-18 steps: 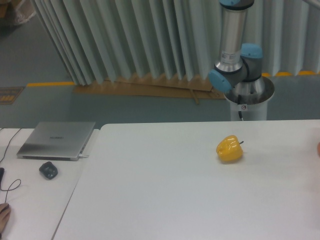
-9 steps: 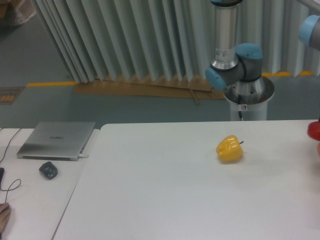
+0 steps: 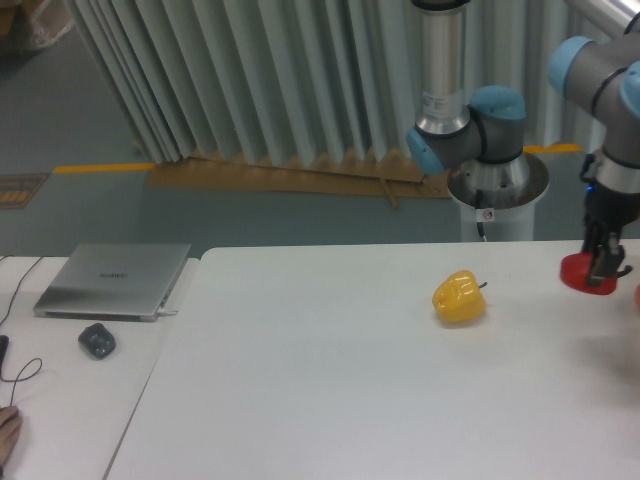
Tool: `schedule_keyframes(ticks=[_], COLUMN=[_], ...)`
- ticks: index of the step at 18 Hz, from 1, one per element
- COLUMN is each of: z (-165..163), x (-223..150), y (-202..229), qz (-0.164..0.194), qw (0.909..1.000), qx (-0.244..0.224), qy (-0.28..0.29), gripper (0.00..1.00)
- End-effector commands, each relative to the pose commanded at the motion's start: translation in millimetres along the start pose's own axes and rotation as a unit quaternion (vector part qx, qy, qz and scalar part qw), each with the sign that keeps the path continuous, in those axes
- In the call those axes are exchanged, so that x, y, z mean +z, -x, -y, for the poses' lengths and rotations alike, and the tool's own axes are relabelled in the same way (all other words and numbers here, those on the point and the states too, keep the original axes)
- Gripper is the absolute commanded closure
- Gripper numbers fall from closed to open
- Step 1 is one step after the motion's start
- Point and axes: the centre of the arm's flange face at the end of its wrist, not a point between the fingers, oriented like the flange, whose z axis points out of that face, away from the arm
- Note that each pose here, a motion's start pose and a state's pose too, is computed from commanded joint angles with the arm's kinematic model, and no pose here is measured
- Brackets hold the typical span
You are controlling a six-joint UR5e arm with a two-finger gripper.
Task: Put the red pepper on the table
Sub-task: 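Carry the red pepper in the gripper over the table, then lower the held red pepper onto the table beside the yellow pepper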
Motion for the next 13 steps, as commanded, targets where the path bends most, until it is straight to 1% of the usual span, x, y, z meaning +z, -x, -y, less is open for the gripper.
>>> schedule_keyframes(ticks=[3, 6, 8, 10, 13], z=[11.5, 6.8, 1.5, 6.7, 3.0], x=[15.5, 33.6, 42.6, 51.7, 60.8], y=[11.3, 26.0, 33.1, 35.9, 42.0], qz=[-0.002, -0.008, -0.019, -0.031, -0.026], qw=[1.0, 0.9999, 0.9996, 0.9989, 0.9989], qx=[-0.009, -0.012, -0.007, -0.001, 0.0], qy=[0.0, 0.002, 0.02, 0.035, 0.039], gripper=[0.81, 0.82, 0.82, 0.82, 0.82])
